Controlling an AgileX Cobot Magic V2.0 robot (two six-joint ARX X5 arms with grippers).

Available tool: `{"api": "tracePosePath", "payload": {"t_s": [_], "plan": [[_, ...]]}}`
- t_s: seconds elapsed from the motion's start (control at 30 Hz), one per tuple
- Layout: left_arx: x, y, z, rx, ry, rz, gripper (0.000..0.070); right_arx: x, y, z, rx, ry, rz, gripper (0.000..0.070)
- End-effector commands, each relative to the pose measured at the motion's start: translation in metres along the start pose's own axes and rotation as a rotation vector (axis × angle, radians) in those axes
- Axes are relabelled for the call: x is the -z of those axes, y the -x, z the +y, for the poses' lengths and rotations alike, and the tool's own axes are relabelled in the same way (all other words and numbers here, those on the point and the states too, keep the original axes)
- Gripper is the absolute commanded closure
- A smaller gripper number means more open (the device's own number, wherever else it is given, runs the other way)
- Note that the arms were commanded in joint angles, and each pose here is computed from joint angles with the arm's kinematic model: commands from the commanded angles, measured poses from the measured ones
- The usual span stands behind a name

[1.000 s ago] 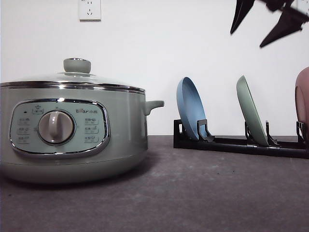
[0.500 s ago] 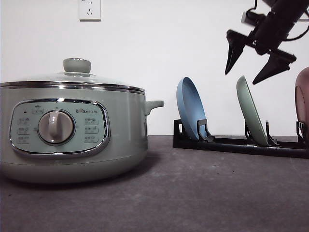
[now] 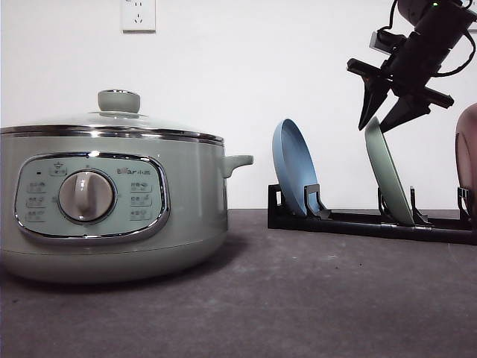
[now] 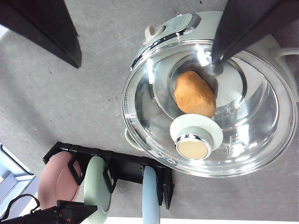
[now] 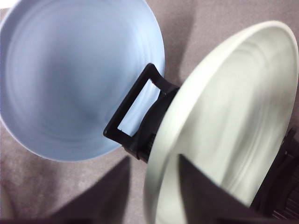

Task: Transfer potato from steamer to green plate

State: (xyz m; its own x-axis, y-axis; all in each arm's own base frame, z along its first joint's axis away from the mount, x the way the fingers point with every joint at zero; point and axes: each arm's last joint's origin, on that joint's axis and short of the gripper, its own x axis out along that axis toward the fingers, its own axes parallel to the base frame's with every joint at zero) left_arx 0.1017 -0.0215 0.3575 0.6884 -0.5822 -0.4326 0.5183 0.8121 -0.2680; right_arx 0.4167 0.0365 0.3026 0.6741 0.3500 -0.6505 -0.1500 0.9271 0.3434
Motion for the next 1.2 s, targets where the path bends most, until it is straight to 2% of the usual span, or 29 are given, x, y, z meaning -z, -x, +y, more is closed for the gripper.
{"api": "tracePosePath", "payload": {"t_s": [0.0, 0.07, 0.17, 0.6, 1.0, 1.17], "plan": [[-0.005, 0.003, -0.002, 0.004, -0.025, -0.022, 0.0128, -0.004, -0.005, 0.0, 0.001, -0.007, -0.009, 0.0589], [-0.005, 0.003, -0.002, 0.004, -0.025, -0.022, 0.0128, -0.004, -0.005, 0.0, 0.001, -0.007, -0.009, 0.0604], [-0.006, 0.003, -0.002, 0.004, -0.025, -0.022, 0.0128, -0.004, -0.005, 0.0, 0.0, -0.007, -0.009, 0.0688], [-0.005, 0.003, -0.002, 0.004, -0.025, -0.022, 0.0128, -0.009, 0.005, 0.006, -0.043, 0.004, -0.039, 0.0694], [-0.006, 0.003, -0.002, 0.004, -0.025, -0.022, 0.0128, -0.027, 0.08, 0.04, -0.093, 0.076, -0.218, 0.0694], [-0.006, 0.003, -0.002, 0.004, -0.025, -0.022, 0.0128, -0.021, 0.116, 0.06, -0.112, 0.148, -0.239, 0.0694]]}}
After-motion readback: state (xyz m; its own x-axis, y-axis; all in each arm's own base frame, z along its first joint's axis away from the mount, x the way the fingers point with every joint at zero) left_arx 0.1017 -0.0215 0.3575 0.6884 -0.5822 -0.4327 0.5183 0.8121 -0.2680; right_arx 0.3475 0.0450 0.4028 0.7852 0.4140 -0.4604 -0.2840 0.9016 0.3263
